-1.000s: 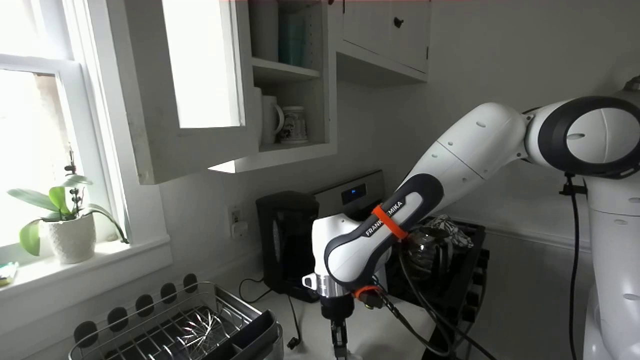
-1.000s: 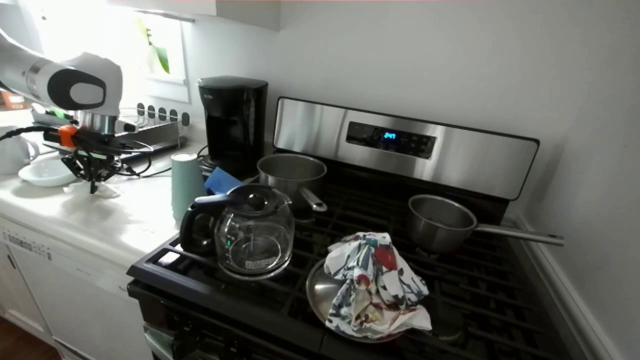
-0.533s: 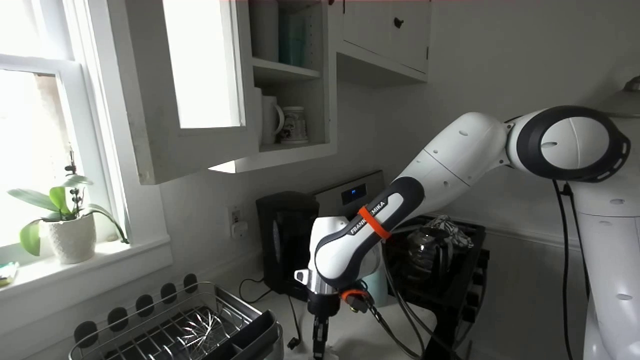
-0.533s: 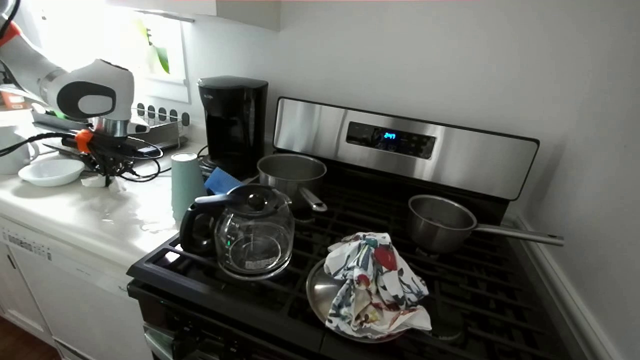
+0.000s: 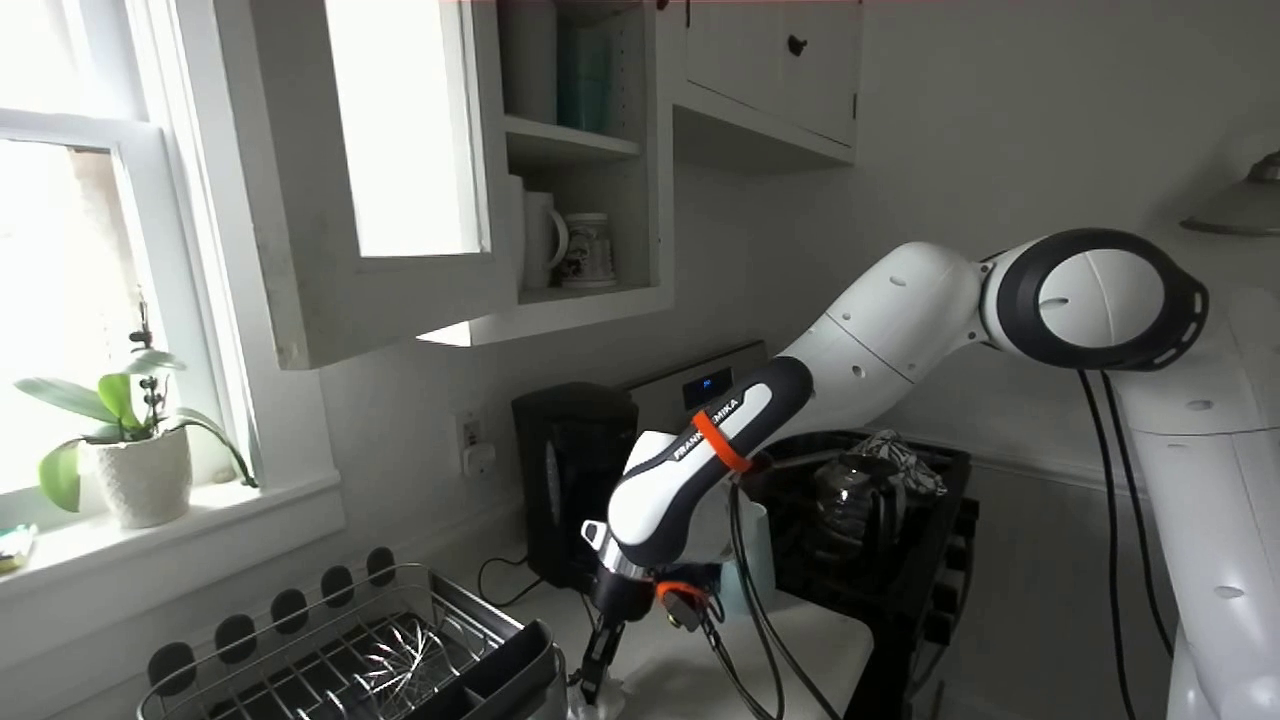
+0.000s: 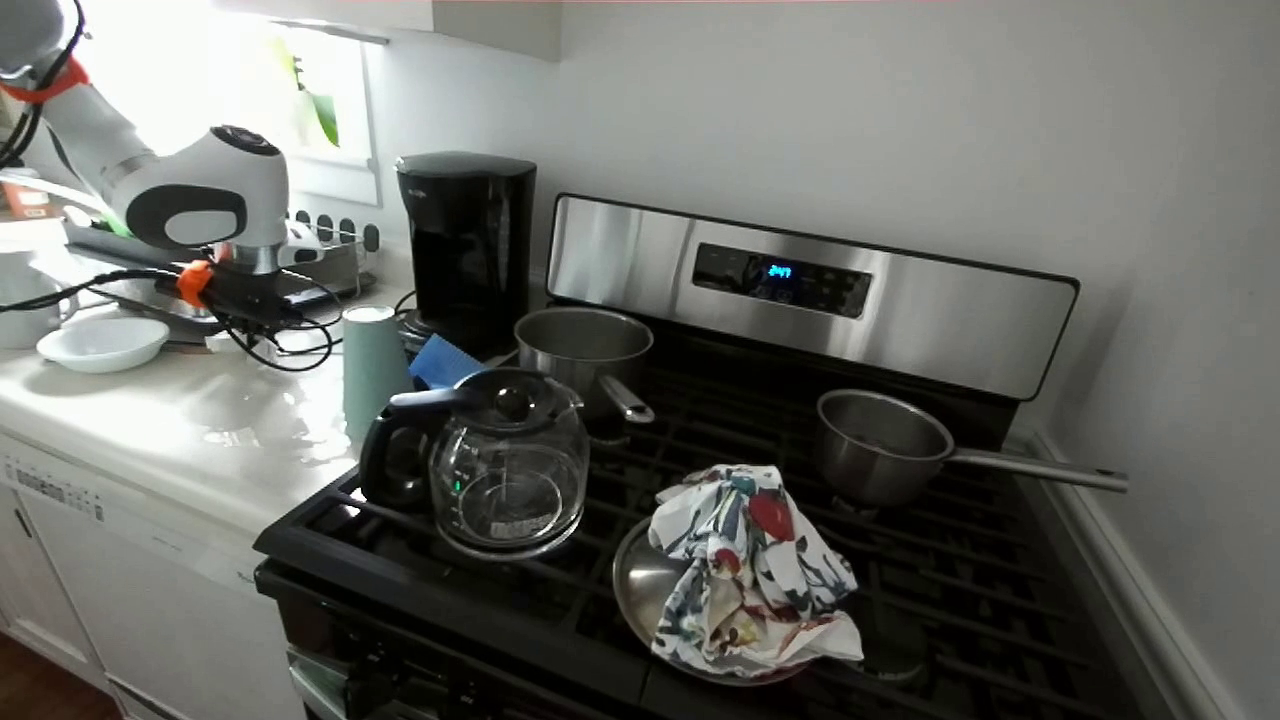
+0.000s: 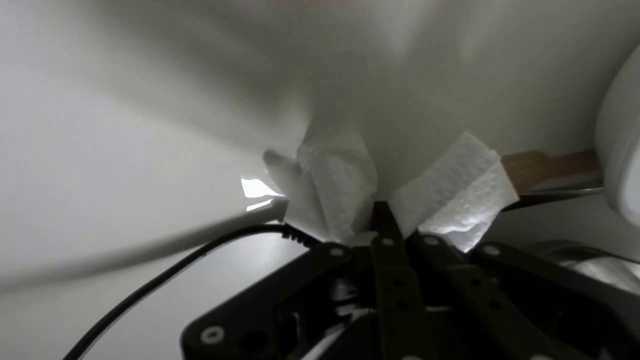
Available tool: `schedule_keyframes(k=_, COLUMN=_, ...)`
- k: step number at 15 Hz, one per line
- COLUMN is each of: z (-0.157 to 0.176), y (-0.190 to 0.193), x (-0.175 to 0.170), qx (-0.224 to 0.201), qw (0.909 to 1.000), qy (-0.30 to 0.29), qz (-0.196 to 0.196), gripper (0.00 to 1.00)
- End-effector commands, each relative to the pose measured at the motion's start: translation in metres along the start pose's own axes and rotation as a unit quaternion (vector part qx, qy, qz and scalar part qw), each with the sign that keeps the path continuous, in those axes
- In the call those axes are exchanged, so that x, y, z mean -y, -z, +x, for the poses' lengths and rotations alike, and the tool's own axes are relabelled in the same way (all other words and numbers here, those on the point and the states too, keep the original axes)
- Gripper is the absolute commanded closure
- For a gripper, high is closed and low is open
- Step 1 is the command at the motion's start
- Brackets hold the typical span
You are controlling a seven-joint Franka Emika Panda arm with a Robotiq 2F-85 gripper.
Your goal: Remove the piece of tissue from the drying rack and use to wipe the counter on the right side
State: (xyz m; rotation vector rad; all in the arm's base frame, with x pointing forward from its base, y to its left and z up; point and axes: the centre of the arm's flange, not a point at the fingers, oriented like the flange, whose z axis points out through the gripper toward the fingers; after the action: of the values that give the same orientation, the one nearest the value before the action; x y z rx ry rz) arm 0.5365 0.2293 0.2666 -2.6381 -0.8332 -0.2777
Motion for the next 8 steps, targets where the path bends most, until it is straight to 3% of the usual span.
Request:
schedule_keyframes(k=1, z=0.004, y=-0.01, x=-0.015, qx=-0.03, qw=0.9992, qy=-0.02, qz=-0.017, gripper=1.0)
schedule_keyframes(k=5, z=0.004, y=-0.004, x=-0.031, qx=-0.06, qw=0.995, qy=-0.038, qz=-0.07, gripper=1.0)
schedule_keyframes(k=8, z=0.001, y=0.006, x=-0.038, qx=-0.059, qw=0.9918, qy=-0.041, qz=-0.106, gripper=1.0)
